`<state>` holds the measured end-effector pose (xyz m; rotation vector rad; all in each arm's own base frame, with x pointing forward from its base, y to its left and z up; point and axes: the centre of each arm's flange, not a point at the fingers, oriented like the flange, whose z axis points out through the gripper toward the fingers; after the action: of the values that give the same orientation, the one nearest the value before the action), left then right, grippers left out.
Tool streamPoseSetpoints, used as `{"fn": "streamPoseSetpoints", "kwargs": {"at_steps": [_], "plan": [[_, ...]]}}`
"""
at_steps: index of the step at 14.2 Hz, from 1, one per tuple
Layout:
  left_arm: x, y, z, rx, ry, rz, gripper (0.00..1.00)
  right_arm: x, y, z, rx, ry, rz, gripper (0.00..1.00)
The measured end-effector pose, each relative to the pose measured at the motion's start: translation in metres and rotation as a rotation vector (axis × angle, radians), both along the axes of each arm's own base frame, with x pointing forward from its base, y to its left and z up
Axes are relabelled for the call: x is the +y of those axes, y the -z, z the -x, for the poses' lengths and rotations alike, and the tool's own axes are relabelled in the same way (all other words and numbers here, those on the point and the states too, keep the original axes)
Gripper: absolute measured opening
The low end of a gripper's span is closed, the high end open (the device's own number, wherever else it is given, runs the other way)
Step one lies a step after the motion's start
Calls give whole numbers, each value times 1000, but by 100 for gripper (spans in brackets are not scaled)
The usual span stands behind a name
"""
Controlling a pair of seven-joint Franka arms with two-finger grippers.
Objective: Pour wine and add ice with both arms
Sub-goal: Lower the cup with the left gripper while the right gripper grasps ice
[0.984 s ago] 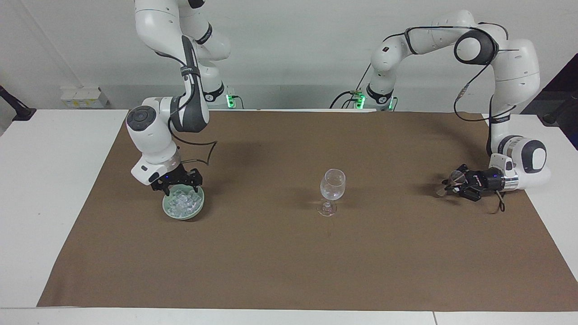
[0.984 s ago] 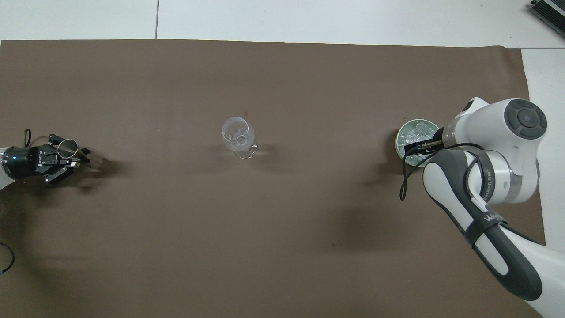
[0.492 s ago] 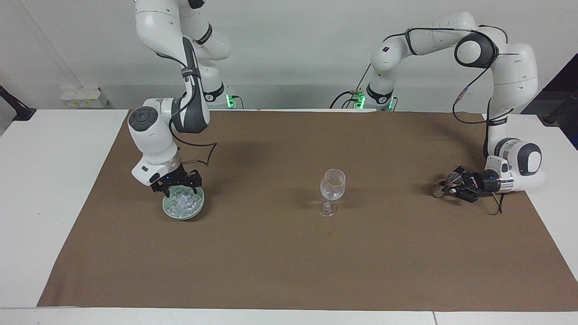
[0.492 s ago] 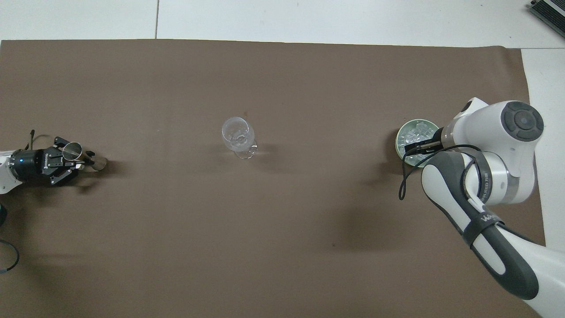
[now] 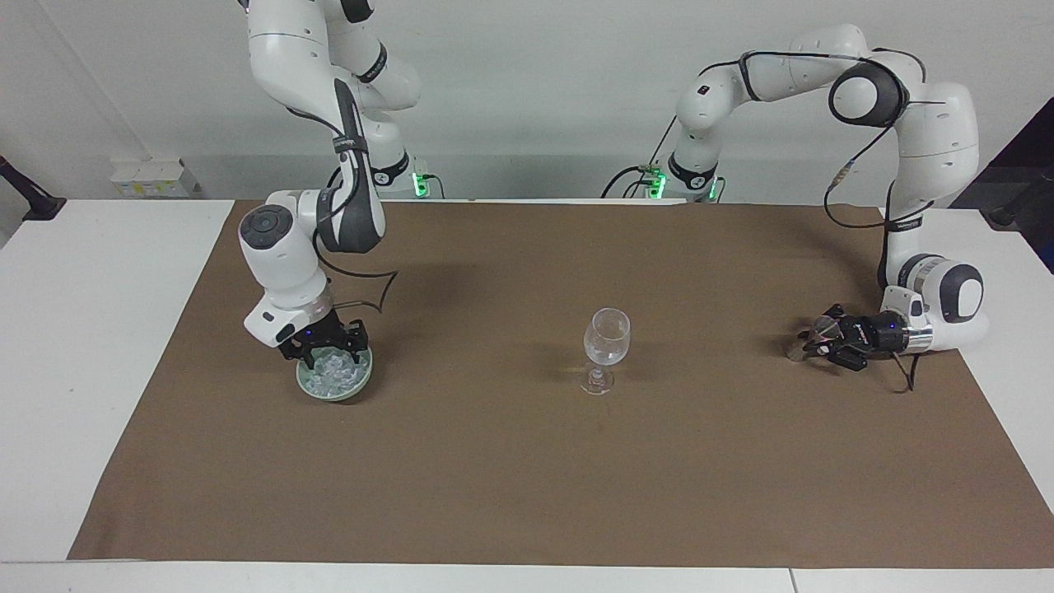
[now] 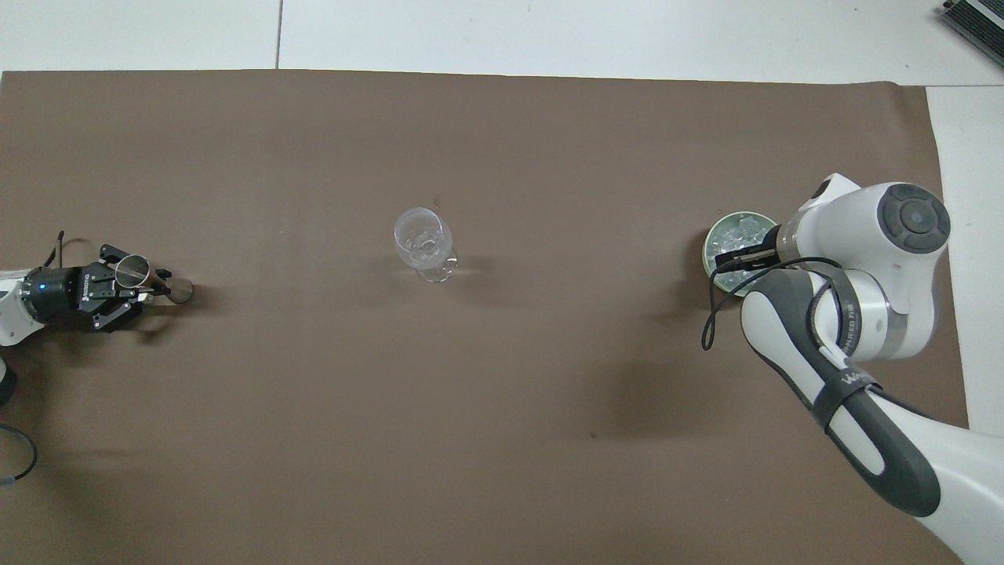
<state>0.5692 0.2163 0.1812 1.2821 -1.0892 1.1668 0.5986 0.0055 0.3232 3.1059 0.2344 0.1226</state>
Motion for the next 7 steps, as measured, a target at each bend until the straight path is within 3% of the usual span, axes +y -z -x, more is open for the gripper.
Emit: {"fn": "streamPoseSetpoints", "kwargs": {"at_steps": [2,4,6,7], "plan": [[1,-1,-1,-2,-1,-2,44,0,-1,-1,-3,0,0,86],[5,-3,-1,-7,-3,-13,50,0,-5,-3,-11,0,0,85],[20,-10,-2,-18,-5,-51,72,0,-8,-5,-18,0,0,81],[28,-15,-2,-23,-3,-79,72,0,-10,-6,-20,-1,0,78]]}}
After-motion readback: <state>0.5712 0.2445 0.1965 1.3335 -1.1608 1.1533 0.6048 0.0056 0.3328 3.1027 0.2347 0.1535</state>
